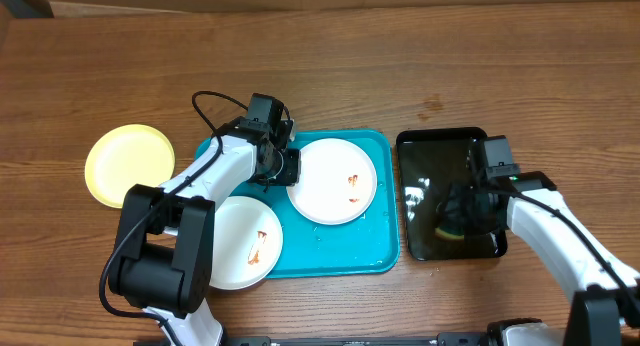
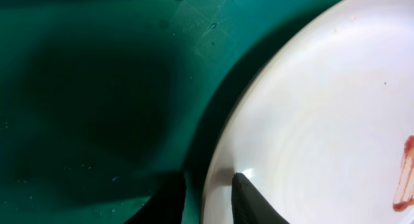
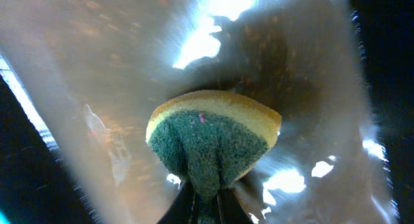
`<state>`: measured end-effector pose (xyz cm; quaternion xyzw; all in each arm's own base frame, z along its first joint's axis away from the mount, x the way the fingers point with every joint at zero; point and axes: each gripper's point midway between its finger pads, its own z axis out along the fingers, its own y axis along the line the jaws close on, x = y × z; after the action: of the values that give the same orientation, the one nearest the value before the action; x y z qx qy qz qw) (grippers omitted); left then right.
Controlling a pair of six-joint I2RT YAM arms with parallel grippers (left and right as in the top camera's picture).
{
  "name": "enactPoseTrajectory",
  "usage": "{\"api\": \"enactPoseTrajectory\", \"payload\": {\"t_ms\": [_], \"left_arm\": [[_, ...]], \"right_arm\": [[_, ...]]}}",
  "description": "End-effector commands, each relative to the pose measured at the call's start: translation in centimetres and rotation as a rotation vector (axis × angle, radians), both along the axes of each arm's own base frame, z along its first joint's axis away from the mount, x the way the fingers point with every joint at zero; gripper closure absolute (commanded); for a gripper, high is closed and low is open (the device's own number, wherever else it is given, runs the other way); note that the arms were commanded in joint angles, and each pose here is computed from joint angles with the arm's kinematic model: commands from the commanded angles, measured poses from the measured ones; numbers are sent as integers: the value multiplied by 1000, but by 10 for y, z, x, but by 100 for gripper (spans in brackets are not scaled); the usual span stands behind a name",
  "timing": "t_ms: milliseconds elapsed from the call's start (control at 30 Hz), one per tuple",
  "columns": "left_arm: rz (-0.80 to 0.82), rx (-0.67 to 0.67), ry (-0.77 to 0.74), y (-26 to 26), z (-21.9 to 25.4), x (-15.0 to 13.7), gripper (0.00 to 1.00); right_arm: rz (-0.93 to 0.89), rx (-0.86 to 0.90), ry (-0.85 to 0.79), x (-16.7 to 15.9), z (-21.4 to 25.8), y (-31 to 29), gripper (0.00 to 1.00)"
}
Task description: Clean dirty plates on tray and stack at the side
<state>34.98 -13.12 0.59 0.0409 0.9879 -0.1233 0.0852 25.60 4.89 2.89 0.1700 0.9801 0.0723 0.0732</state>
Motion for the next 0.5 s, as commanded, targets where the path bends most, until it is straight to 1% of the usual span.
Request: {"api": "enactPoseTrajectory", "payload": {"t_ms": [0, 67, 100, 200, 233, 400, 467], "left_arm": [[6, 53, 27, 9, -13, -7, 72], [6, 53, 26, 9, -13, -7, 58], [5, 53, 26, 9, -13, -7, 55], [6, 53, 26, 9, -13, -7, 55], [5, 53, 26, 9, -13, -7, 56], [5, 53, 26, 9, -13, -7, 76], [5, 53, 26, 9, -13, -7, 80]], "right_arm": [[-1, 23, -127, 23, 35, 4, 96], [-2, 25, -144, 25, 39, 5, 96], [-4, 26, -144, 25, 39, 5, 96], [-4, 26, -142, 25, 39, 5, 96], [-4, 26, -143, 25, 39, 5, 96], [21, 19, -142, 24, 39, 5, 96], [22, 19, -137, 22, 37, 4, 96]]}}
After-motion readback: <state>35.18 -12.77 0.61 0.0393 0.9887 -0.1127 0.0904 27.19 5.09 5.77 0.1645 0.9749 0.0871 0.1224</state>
